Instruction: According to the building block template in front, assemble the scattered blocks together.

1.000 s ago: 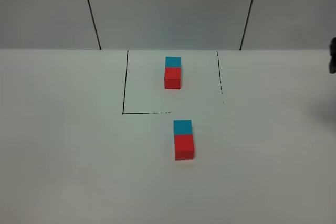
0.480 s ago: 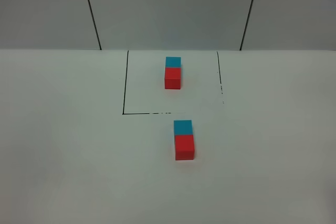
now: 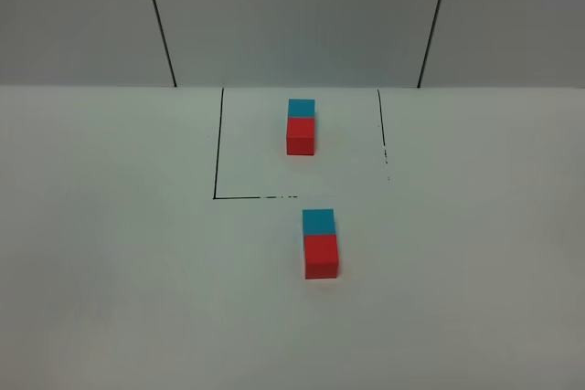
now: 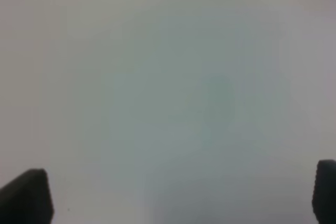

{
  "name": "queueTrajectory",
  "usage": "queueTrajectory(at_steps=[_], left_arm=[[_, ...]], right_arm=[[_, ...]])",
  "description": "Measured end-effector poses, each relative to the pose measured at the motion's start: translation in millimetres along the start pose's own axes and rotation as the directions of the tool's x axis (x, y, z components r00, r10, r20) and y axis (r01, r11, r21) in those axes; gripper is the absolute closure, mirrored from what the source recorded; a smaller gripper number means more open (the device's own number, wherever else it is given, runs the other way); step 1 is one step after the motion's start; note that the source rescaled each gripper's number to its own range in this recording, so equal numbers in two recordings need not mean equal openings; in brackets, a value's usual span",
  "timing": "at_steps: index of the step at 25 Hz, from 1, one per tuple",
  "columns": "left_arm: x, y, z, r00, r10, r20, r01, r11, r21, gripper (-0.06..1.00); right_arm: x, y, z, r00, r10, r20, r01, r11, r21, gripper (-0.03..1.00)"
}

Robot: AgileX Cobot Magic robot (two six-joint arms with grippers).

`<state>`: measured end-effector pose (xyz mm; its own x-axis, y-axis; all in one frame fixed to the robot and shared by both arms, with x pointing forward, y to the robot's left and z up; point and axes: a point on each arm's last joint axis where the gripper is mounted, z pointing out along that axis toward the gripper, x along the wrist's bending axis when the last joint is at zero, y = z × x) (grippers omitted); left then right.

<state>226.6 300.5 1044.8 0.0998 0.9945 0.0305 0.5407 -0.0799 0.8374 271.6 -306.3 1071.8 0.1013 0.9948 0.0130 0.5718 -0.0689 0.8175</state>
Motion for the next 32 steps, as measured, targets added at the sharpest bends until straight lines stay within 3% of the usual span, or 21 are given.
queueTrajectory(at_steps=[8,32], left_arm=[[0.0,0.0,0.0,1.0,0.0,0.0,0.0,1.0,0.0,0.26],[0.0,0.0,0.0,1.0,0.0,0.0,0.0,1.0,0.0,0.26]], right_arm=[[-4.5,-33.1,-24.5,1.0,0.021,-0.022,-0.024,0.984,-0.178,-0.03],[-2.7,-37.4,-20.8,0.999,0.009,-0.039,-0.015,0.988,-0.152,-0.03]])
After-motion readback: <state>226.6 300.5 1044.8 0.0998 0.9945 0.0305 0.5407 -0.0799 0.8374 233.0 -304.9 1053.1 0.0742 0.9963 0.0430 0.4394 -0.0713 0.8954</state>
